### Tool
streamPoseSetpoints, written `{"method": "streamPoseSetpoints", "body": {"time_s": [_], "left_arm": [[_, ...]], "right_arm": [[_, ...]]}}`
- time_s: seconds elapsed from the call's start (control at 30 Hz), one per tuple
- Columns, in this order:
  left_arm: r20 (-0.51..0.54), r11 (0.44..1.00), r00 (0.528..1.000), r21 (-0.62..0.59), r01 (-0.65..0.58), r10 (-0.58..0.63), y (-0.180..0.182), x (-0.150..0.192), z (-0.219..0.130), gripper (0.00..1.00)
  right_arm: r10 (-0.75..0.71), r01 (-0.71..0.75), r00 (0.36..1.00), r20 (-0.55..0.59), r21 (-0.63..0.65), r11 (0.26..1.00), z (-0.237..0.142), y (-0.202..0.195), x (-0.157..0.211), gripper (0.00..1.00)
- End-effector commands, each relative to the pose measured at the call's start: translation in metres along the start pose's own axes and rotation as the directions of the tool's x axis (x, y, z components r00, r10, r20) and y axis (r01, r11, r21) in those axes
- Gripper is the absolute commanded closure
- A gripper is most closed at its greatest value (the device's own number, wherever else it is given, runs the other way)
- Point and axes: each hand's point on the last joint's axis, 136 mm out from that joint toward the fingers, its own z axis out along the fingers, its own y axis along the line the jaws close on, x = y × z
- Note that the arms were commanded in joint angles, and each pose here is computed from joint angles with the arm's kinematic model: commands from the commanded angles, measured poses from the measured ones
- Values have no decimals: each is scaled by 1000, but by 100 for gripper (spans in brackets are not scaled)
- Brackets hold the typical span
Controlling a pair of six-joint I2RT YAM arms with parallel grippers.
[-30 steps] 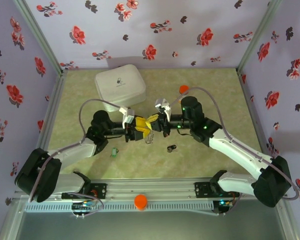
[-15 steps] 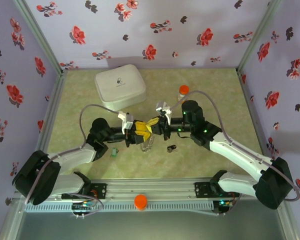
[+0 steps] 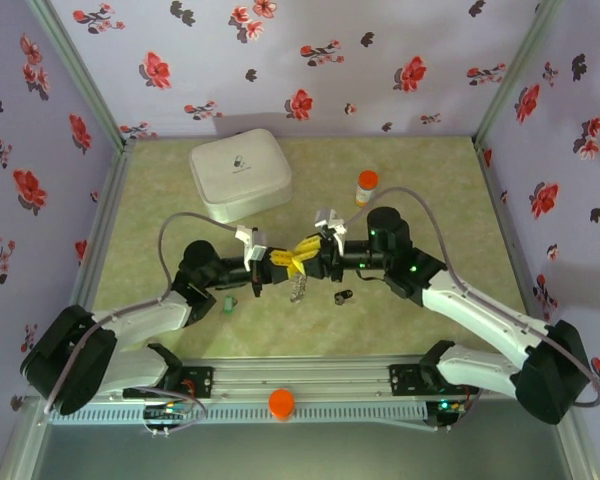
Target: Put the keys on the keyring
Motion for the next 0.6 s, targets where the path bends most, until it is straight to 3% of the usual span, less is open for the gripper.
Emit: {"method": "streamPoseSetpoints", "body": {"time_s": [0.0, 0.1, 0.23, 0.4, 0.57], "left_arm": [[-48, 990, 996, -109, -86, 81, 9, -5, -4, 100], [-212, 963, 959, -149, -224, 190, 5, 10, -6, 100], [-332, 927, 900, -146, -346, 283, 7, 19, -3, 100], [-455, 876, 794, -60, -478, 403, 0, 20, 7, 100], [-488, 870, 766, -27, -492, 418, -5, 16, 12, 100]], "right_arm": [[-113, 121, 992, -63, 135, 983, -24, -4, -2, 52], [-186, 261, 944, -272, 270, 927, -54, -19, 15, 47], [-296, 411, 847, -441, 191, 891, -60, -17, 42, 57], [-372, 463, 839, -397, 163, 871, -44, -16, 32, 65], [-425, 484, 840, -337, 115, 867, -35, -8, 28, 70]]}}
